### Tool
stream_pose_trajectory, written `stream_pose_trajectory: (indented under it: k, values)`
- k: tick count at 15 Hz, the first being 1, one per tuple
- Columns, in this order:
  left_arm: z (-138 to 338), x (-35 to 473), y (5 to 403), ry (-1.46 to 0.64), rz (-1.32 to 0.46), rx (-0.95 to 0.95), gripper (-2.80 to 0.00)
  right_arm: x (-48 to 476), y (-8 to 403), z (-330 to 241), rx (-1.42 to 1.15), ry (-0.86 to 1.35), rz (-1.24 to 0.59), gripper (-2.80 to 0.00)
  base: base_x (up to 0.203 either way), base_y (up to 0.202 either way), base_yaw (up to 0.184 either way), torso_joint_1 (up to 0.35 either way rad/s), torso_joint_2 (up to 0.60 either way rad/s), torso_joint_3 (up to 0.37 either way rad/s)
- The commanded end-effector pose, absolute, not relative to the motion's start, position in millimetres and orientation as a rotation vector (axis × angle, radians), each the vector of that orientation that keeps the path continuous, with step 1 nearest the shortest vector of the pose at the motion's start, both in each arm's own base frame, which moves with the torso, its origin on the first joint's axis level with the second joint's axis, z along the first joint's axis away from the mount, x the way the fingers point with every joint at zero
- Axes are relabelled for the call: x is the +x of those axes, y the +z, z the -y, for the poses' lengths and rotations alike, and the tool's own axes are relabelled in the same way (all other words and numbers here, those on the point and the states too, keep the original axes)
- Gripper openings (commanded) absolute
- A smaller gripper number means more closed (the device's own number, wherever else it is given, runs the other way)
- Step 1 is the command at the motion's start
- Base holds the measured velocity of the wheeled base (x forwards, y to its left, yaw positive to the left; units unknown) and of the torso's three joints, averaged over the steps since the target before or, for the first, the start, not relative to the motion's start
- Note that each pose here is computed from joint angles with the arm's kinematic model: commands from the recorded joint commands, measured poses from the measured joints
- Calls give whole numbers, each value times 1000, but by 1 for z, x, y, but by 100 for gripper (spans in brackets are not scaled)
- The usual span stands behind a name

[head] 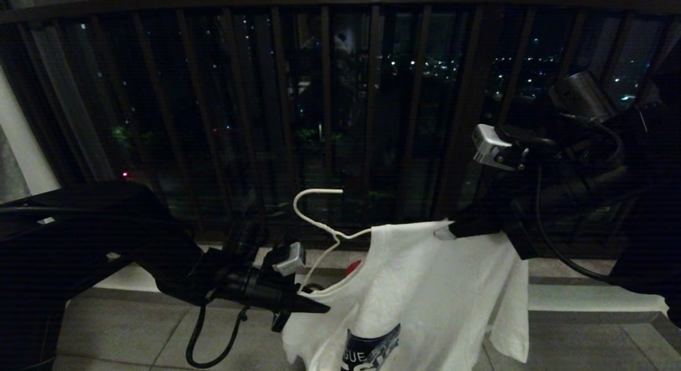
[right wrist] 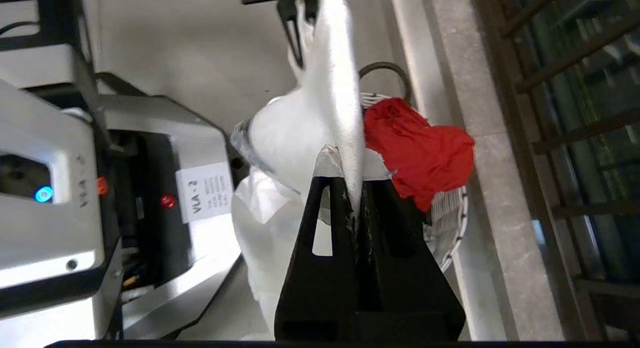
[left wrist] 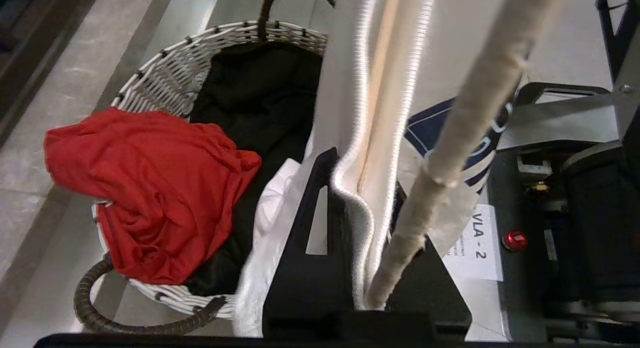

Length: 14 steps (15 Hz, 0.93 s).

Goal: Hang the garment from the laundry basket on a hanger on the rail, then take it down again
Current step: Hang the clothes rack on the clothesline

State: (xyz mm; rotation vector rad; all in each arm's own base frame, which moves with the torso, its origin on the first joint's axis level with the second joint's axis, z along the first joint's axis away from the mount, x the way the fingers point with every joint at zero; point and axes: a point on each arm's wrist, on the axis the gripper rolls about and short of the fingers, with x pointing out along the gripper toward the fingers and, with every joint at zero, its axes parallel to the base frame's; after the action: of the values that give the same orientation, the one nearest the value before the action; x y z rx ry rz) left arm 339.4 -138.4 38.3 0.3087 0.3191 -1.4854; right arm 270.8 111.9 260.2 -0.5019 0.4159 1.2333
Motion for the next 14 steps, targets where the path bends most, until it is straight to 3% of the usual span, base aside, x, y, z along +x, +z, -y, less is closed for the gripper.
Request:
stream_pose_trajectory:
  k: [1, 3, 4, 5, 10, 14]
  values:
    - [139, 339, 40, -1489, -310, 312, -280, 271, 259, -112, -503, 1240, -419, -280, 0, 0, 0, 0, 0, 0]
    - [138, 339, 40, -1487, -307, 313, -280, 272, 259, -113, -504, 1240, -414, -280, 0, 0, 0, 0, 0, 0]
    - [138, 340, 40, -1487, -307, 313, -280, 272, 260, -113, -505, 1239, -411, -79, 0, 0, 0, 0, 0, 0]
    - [138, 340, 41, -1486, -304, 314, -280, 271, 260, -113, -505, 1239, -410, 0, 0, 0, 0, 0, 0, 0]
    - [137, 341, 48, -1472, -284, 310, -280, 266, 270, -108, -489, 1214, -394, 0, 0, 0, 0, 0, 0, 0]
    - [136, 340, 52, -1468, -278, 310, -280, 260, 301, -87, -443, 1108, -316, 0, 0, 0, 0, 0, 0, 0]
